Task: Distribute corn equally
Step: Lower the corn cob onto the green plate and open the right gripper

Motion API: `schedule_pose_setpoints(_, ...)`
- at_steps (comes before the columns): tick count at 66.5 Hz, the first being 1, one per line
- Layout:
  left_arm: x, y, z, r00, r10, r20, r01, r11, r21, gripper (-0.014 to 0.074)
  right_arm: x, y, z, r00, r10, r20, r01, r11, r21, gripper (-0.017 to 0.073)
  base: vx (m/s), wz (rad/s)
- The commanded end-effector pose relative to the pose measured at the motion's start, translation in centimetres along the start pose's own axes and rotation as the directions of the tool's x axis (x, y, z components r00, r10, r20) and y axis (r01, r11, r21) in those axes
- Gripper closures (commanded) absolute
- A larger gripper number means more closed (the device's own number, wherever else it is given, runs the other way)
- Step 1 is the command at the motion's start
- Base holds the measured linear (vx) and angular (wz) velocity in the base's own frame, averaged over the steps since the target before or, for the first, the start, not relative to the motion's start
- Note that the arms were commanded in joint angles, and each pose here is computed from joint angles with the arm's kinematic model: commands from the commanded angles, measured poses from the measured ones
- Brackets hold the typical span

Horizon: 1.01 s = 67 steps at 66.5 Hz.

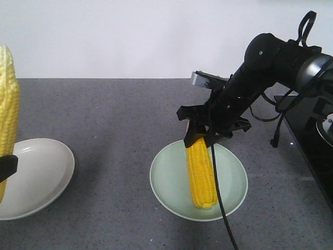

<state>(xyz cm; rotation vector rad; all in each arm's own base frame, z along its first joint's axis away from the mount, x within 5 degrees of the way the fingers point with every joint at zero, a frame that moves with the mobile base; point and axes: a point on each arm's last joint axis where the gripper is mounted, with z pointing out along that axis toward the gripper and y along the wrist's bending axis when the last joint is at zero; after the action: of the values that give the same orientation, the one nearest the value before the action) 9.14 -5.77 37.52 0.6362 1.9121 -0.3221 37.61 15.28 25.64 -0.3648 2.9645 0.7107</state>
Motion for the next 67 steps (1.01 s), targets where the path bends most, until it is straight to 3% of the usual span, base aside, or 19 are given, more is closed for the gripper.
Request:
schedule_pose_setpoints(1, -1.3, 0.0, -0.4, 0.995, -0.011, 0.095, 0.011, 1.0, -0.002, 0.0323, 0.2, 1.2, -2.2, 0.999, -0.016, 0.037, 0.017, 0.999, -0.03, 0.0226, 0.0, 0.0)
schedule_pose_setpoints(13, -1.3, 0.0, -0.4, 0.995, -0.011, 0.095, 0.011, 1.0, -0.002, 0.0323, 0.0, 0.7, -1.6, 1.0, 0.018, 0.02, -0.018, 1.0, -0.004, 0.0119, 0.0, 0.0)
schedule_pose_setpoints(26, -1.3, 0.0, -0.4, 0.995, -0.011, 0.095, 0.011, 1.0, -0.002, 0.0323, -0.1, 0.3, -1.7, 0.999, 0.013, 0.031, -0.014, 0.999, 0.036, 0.0023, 0.0, 0.0)
schedule_pose_setpoints(35, -1.3, 0.0, -0.4, 0.995, -0.011, 0.095, 0.011, 1.0, -0.002, 0.0323, 0.2, 0.7, -2.8, 0.998, -0.016, 0.062, 0.013, 0.999, 0.047, 0.0016, 0.0, 0.0)
schedule_pose_setpoints(46, -1.3, 0.0, -0.4, 0.995, -0.011, 0.095, 0.011, 1.0, -0.002, 0.0323, 1.3, 2.2, -5.5, 0.982, -0.107, 0.154, 0.088, 0.988, 0.126, 0.0017, 0.0, 0.0)
schedule_pose_setpoints(57, -1.3, 0.0, -0.4, 0.995, -0.011, 0.095, 0.011, 1.0, -0.002, 0.0323, 4.6, 5.5, -7.3, 0.925, -0.287, 0.248, 0.203, 0.927, 0.315, 0.0017, 0.0, 0.0)
schedule_pose_setpoints(61, -1.3, 0.0, -0.4, 0.995, -0.011, 0.095, 0.011, 1.0, -0.002, 0.0323, 6.1, 6.8, -7.8, 0.896, -0.347, 0.277, 0.24, 0.903, 0.357, 0.0017, 0.0, 0.0)
schedule_pose_setpoints(67, -1.3, 0.0, -0.4, 0.995, -0.011, 0.095, 0.011, 1.0, -0.002, 0.0323, 8.4, 8.1, -8.5, 0.858, -0.399, 0.324, 0.265, 0.884, 0.385, 0.0017, 0.0, 0.0)
